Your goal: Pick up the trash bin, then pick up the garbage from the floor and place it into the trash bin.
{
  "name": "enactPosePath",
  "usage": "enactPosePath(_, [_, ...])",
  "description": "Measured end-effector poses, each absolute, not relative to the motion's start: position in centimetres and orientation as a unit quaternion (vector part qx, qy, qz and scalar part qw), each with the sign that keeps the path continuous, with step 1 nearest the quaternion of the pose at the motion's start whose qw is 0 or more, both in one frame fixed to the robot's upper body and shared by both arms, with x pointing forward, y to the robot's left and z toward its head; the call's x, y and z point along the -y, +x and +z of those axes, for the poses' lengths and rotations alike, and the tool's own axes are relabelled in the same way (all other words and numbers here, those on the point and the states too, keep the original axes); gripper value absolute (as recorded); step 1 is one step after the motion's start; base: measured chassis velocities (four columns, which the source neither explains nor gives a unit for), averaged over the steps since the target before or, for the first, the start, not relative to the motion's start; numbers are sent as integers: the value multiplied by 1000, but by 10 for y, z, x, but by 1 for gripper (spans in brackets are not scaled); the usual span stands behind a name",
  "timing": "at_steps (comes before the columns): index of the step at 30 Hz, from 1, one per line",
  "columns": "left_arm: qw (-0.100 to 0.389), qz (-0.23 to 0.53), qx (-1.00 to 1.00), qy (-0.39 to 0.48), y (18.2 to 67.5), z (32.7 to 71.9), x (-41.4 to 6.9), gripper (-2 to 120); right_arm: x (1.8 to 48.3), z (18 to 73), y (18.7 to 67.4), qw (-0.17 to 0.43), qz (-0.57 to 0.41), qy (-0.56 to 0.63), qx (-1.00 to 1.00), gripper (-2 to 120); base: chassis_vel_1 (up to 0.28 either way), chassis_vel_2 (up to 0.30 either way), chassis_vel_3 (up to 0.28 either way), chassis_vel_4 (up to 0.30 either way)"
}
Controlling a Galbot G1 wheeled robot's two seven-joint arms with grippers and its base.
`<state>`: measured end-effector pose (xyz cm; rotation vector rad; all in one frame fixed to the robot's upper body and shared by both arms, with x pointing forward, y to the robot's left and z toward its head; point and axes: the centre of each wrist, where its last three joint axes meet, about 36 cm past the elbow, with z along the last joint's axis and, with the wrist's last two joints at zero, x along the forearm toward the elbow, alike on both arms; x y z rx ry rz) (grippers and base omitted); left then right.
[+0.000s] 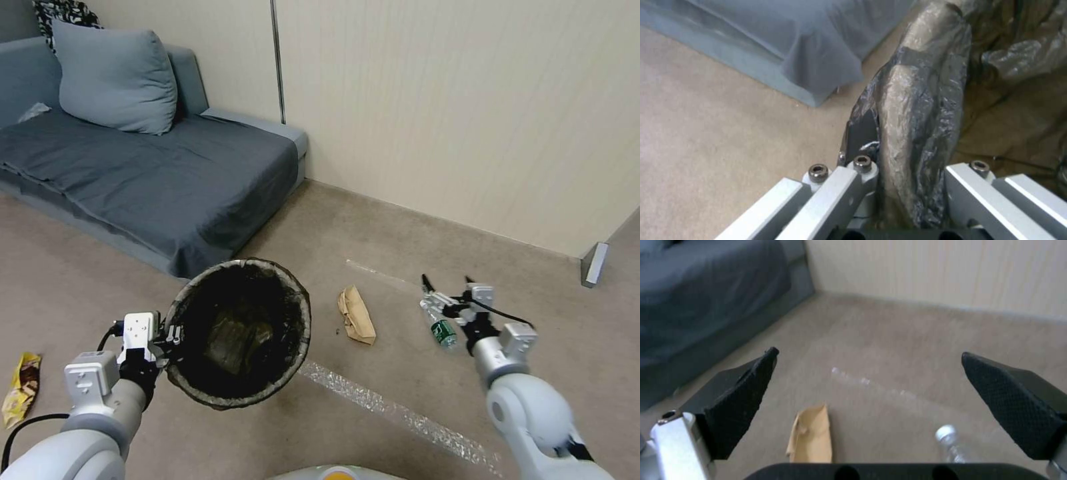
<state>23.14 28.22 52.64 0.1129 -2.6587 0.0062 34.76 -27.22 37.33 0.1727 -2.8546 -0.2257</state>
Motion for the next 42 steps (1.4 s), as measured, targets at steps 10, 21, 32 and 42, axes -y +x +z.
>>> enactPosePath(10, [222, 6, 974, 41, 239, 531, -280, 1, 241, 319, 399, 187, -79, 77, 976, 100, 0, 0, 0, 0])
enactPosePath(21, [212, 16, 976, 47, 234, 528, -281, 1, 216, 272, 426, 231, -69, 76, 968, 100, 0, 0, 0, 0])
enactPosePath(32, [213, 11, 976, 36, 229, 524, -280, 1, 200, 239, 437, 253, -54, 84, 962, 100, 0, 0, 0, 0])
enactPosePath(42, [174, 9, 984, 25, 244, 535, -278, 1, 180, 195, 437, 275, -31, 98, 956, 100, 0, 0, 0, 0])
